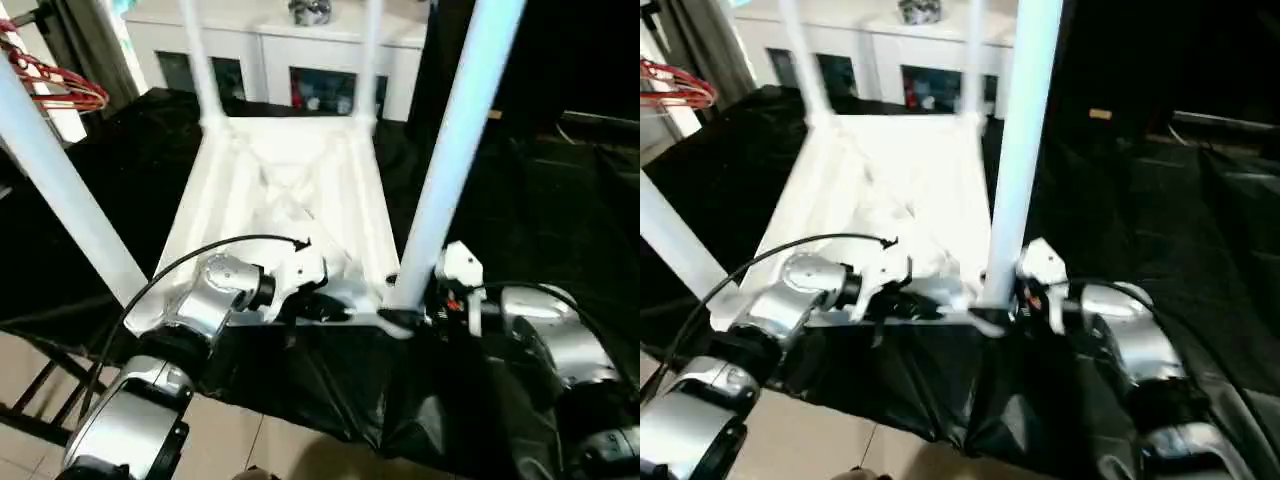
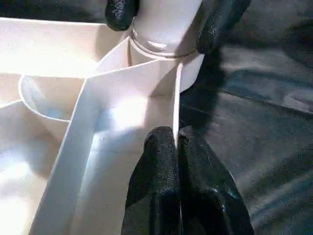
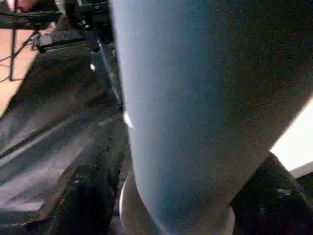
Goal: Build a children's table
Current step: Rotate leg to tighten
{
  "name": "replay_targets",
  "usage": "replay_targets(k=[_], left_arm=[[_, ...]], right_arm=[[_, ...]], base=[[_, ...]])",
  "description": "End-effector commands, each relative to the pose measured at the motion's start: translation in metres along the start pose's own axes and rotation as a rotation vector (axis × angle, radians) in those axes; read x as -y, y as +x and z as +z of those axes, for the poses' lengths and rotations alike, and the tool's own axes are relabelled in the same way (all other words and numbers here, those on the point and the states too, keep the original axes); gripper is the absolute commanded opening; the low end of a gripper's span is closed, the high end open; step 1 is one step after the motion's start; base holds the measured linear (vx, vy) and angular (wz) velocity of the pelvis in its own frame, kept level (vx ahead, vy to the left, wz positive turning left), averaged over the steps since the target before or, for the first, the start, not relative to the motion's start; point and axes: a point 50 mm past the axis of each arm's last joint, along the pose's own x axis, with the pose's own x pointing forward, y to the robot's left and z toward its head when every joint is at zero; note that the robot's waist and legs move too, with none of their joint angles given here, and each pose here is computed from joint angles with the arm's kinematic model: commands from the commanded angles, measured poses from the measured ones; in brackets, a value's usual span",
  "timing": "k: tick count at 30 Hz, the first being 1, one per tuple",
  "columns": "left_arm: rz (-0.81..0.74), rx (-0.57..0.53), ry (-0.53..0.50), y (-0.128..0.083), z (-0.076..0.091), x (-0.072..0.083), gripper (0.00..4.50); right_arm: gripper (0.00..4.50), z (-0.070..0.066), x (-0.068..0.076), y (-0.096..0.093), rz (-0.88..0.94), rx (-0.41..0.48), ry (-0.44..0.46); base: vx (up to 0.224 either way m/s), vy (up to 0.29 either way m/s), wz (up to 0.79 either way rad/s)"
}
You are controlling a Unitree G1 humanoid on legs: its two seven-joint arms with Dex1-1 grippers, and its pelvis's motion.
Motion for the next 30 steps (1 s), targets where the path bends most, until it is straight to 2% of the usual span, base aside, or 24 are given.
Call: replay_targets(k=[1, 10, 14, 19, 23, 25, 26, 29, 30], left_arm=[[0.026, 0.072, 0.062, 0.001, 0.020, -0.005, 0.00], [0.019, 0.075, 0.059, 0.001, 0.020, -0.005, 0.00], [0.026, 0.072, 0.056, 0.001, 0.019, -0.005, 0.00], [0.122, 0.083, 0.035, 0.010, 0.020, -0.009, 0.00], [0.219, 0.077, 0.012, 0.023, 0.024, -0.013, 0.00], [0.315, 0.077, -0.012, 0.035, 0.030, -0.018, 0.00], [0.320, 0.079, -0.014, 0.036, 0.031, -0.018, 0.00], [0.386, 0.114, -0.045, 0.057, 0.047, -0.018, 0.00], [0.390, 0.115, -0.044, 0.059, 0.048, -0.018, 0.00]], right_arm=[[2.63, -0.014, -0.020, 0.016, 0.155, -0.060, 0.046], [2.10, -0.013, -0.021, 0.015, 0.172, -0.058, 0.058], [2.05, -0.013, -0.022, 0.016, 0.164, -0.049, 0.066], [2.04, -0.017, -0.025, 0.027, 0.104, 0.011, 0.114], [2.01, -0.019, -0.015, 0.042, -0.095, 0.036, 0.158], [2.00, -0.022, -0.003, 0.055, -0.310, 0.024, 0.211], [1.99, -0.022, -0.002, 0.056, -0.325, 0.023, 0.216], [1.99, -0.022, 0.007, 0.074, -0.562, -0.003, 0.265], [1.99, -0.022, 0.007, 0.077, -0.576, -0.004, 0.279]], base=[[0.000, 0.000, 0.00], [0.000, 0.000, 0.00], [0.000, 0.000, 0.00], [0.000, 0.000, 0.00], [0.000, 0.000, 0.00], [0.000, 0.000, 0.00], [0.000, 0.000, 0.00], [0.000, 0.000, 0.00], [0.000, 0.000, 0.00]])
